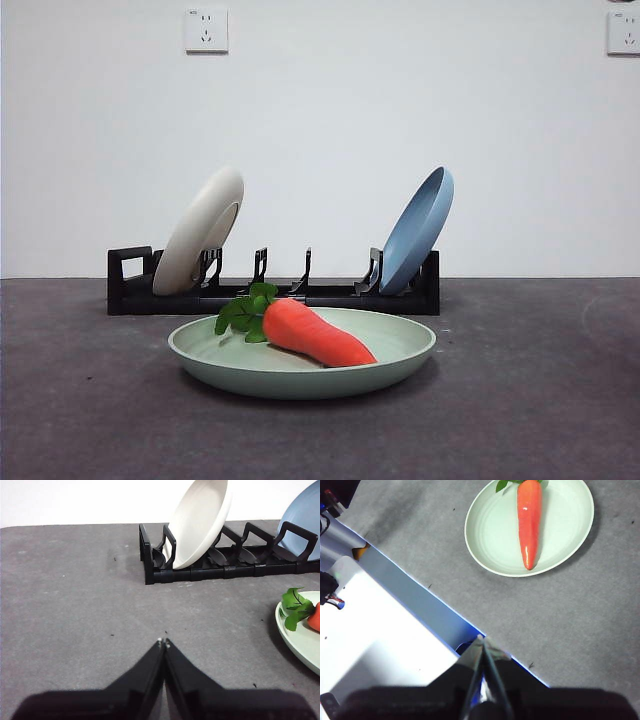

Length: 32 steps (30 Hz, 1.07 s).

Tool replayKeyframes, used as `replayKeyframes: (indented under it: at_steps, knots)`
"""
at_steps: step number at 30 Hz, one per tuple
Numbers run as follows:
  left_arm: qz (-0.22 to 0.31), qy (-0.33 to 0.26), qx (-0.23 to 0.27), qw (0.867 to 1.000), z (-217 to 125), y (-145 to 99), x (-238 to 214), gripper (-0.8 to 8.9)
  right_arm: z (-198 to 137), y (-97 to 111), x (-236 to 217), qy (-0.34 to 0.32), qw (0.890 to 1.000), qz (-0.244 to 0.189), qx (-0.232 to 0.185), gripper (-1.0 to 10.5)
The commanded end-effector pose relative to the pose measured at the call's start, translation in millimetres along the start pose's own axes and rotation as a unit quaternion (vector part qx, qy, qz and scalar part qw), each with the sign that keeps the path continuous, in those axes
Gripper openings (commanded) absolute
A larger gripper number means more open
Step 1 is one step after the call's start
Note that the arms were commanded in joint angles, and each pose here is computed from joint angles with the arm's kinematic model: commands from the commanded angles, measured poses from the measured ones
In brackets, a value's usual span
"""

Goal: Take the green plate from the plate rack,put the plate on the table,take the carrot from the table,put the carrot in the plate

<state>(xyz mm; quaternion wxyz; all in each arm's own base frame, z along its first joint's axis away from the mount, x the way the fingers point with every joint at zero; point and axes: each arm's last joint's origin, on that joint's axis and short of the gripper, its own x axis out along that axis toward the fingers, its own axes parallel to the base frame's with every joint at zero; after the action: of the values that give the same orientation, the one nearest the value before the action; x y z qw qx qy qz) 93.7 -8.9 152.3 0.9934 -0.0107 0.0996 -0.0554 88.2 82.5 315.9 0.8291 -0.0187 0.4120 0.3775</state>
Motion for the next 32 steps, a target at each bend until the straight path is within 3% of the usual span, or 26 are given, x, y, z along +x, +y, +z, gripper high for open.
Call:
replayKeyframes:
  at_steps: [1,7,10,15,18,21,26,32]
  knots:
    - [0.001,0.005,-0.004,1.000,-4.0,0.4,1.3,-0.03,-3.1,-1.7,-11.1,-0.036,0.998,-0.015,-0.041,0.0]
    - [0.001,0.005,-0.004,1.000,-4.0,0.4,1.3,-0.03,-7.6,-11.3,-38.0,-0.157,0.984,-0.074,-0.050,0.0]
    - [0.001,0.005,-0.004,1.000,-4.0,0.4,1.3,-0.03,-19.3,-18.9,-42.6,-0.212,0.969,-0.118,-0.054,0.0]
    - [0.001,0.005,-0.004,1.000,-4.0,0.4,1.3,-0.03,-44.2,-35.5,-27.2,-0.302,0.934,-0.180,-0.063,0.0]
    - [0.001,0.005,-0.004,1.000,-4.0,0.4,1.3,-0.03,-59.2,-46.0,-9.4,-0.349,0.914,-0.195,-0.067,0.0]
    - [0.001,0.005,-0.004,1.000,-4.0,0.4,1.3,-0.03,-75.0,-57.1,10.9,-0.374,0.904,-0.201,-0.056,0.0]
    - [0.001,0.005,-0.004,1.000,-4.0,0.4,1.3,-0.03,-101.5,-74.9,44.0,-0.373,0.903,-0.211,-0.037,0.0]
    - [0.001,0.005,-0.004,1.000,-4.0,0.4,1.3,-0.03,-122.7,-89.1,73.1,-0.346,0.915,-0.206,-0.004,0.0]
